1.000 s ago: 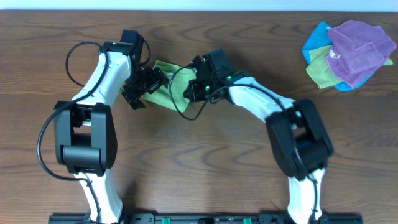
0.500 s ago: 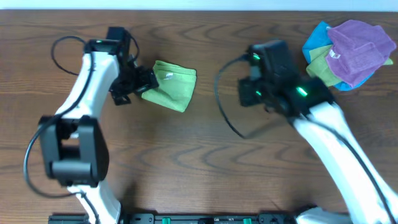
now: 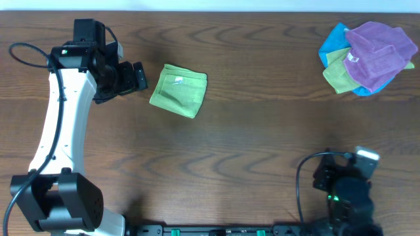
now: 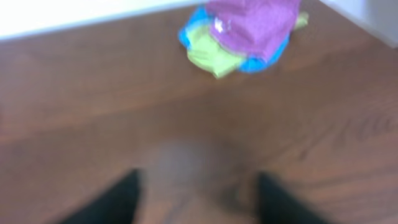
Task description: Fold the cloth
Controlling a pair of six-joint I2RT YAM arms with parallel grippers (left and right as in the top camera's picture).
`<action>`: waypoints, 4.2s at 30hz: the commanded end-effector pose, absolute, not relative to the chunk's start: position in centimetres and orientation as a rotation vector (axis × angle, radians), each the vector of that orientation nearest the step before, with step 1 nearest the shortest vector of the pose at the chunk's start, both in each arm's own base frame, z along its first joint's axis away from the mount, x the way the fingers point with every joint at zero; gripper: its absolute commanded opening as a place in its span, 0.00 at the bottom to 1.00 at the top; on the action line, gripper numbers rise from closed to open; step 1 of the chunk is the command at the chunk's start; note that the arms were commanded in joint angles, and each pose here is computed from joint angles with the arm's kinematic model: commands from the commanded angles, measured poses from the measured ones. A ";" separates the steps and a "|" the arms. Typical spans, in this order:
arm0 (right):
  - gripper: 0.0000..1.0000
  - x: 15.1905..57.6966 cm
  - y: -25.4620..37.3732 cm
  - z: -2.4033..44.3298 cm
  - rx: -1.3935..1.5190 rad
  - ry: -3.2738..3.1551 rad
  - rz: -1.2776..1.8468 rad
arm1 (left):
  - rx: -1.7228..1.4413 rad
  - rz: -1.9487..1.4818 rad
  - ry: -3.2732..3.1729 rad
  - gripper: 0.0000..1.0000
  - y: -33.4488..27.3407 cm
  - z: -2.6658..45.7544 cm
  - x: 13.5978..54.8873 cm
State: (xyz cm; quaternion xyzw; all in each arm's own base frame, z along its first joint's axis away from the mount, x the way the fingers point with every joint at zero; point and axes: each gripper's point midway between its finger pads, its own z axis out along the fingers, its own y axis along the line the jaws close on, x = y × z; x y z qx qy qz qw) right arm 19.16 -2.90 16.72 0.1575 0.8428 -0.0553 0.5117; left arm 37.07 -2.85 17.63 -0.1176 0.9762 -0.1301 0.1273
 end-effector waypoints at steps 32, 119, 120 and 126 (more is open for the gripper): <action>0.99 16.8 -6.5 13.8 0.620 2.025 -0.204 | -0.297 -0.394 2.825 0.95 -3.1 18.1 37.3; 0.99 14.9 -7.4 13.2 0.680 2.009 -0.236 | -1.386 -0.543 2.326 0.06 -11.5 -1.5 39.8; 0.99 14.9 -7.4 13.2 0.679 2.009 -0.235 | -1.348 -0.583 2.324 0.06 -11.9 -1.1 40.4; 0.99 14.9 -7.4 13.2 0.680 2.009 -0.236 | -1.156 -0.878 2.239 0.06 -14.0 3.6 43.8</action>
